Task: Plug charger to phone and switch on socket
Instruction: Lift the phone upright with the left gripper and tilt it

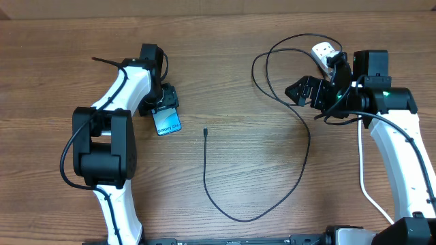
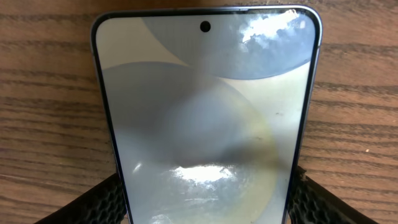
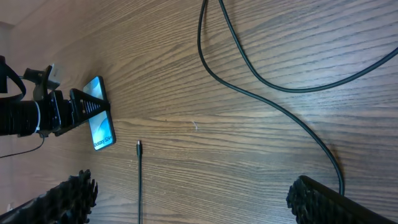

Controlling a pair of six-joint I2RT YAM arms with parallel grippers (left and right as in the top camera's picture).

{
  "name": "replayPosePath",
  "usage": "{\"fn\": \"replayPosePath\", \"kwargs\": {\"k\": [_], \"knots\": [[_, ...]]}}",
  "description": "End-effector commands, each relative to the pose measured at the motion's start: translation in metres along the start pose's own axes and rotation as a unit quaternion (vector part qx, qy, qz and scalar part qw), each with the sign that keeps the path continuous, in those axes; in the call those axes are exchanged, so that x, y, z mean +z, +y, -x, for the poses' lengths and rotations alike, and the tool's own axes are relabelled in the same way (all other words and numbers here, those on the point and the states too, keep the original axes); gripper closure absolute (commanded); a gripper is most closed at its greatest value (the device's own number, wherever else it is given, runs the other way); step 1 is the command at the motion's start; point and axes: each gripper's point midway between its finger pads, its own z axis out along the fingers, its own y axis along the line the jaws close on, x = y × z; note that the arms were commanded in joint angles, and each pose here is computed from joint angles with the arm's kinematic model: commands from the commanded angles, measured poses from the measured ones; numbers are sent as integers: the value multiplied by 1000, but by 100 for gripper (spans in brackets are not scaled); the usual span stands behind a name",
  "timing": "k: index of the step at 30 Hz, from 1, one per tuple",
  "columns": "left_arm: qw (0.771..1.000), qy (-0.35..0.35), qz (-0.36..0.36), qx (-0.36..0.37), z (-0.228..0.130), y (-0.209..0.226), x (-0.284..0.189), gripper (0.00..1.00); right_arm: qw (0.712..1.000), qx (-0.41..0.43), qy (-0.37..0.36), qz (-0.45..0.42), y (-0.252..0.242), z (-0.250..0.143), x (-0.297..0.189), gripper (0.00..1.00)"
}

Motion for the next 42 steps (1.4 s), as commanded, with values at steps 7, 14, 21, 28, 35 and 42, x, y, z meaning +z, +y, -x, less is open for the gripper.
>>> {"fn": "replayPosePath", "kwargs": {"k": [7, 14, 21, 28, 35, 42], "knots": [[998, 53, -15, 8, -22, -10, 19, 32, 1000, -11, -16, 0, 5, 11, -5, 0], [999, 34, -27, 6, 7, -21, -28, 35, 999, -17, -27, 3, 7, 16, -5, 0], [998, 28, -57, 5, 17, -34, -54, 38, 1000, -15, -26, 3, 7, 16, -5, 0], [992, 52, -115, -4, 10, -53, -59, 44, 1000, -1, -26, 5, 8, 16, -4, 0], [988, 64, -139, -19, 8, -59, -62, 76, 1000, -11, -14, 10, 16, 11, 4, 0], [974, 95, -195, -73, 5, -70, -70, 96, 999, -27, -13, 18, 26, 10, 8, 0]]}}
